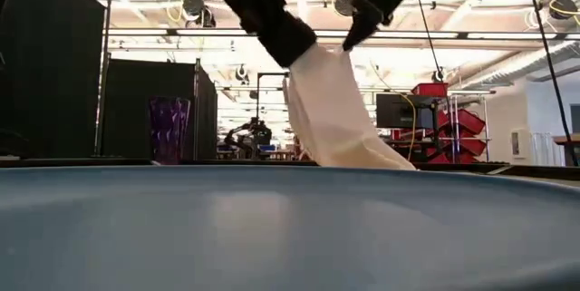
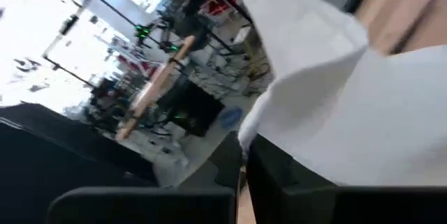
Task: Set table place
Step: Fold the white napkin
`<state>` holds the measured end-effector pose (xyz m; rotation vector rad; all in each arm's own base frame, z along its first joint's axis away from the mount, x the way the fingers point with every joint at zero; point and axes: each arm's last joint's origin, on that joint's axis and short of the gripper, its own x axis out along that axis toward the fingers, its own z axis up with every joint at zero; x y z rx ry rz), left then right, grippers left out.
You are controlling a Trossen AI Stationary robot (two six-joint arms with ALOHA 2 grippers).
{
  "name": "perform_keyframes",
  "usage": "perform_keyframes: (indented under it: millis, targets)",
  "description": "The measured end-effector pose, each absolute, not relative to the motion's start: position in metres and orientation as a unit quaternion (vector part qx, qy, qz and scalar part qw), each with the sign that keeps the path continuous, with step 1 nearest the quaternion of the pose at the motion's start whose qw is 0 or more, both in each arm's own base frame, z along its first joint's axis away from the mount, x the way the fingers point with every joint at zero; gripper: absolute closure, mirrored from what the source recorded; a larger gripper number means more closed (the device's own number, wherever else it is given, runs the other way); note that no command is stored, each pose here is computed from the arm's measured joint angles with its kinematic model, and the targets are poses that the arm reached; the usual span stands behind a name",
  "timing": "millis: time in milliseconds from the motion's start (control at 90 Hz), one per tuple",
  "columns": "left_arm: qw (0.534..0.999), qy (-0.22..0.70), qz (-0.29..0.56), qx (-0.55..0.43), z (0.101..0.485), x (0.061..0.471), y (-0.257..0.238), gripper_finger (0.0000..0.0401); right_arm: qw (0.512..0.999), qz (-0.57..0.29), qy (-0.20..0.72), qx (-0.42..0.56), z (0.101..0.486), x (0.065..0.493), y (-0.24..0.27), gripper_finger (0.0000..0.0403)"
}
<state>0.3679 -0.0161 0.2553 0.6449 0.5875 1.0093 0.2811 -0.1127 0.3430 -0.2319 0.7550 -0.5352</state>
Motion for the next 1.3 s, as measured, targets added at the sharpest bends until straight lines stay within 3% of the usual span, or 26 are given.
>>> perform_keyframes:
  millis: [389,678,878,1300]
  targets:
    - [0.812,0.206,0.461,0.293,0.336,0.329,0.011,0.0401,0.904,-0.278,0.299,-0.127,0.403,0.276,-0.113,0.0403]
    - [0.792,0.167,0.482,0.336,0.383,0.31,0.031,0.0401,0.917,-0.29,0.229,-0.149,0.456,0.265,-0.109,0.0403]
    - [0.792,0.133,0.478,0.355,0.422,0.306,0.031,0.0401,0.919,-0.292,0.219,-0.15,0.471,0.258,-0.106,0.0403]
    - [0.811,0.146,0.442,0.354,0.42,0.311,0.015,0.0401,0.927,-0.258,0.225,-0.155,0.467,0.268,-0.088,0.0403]
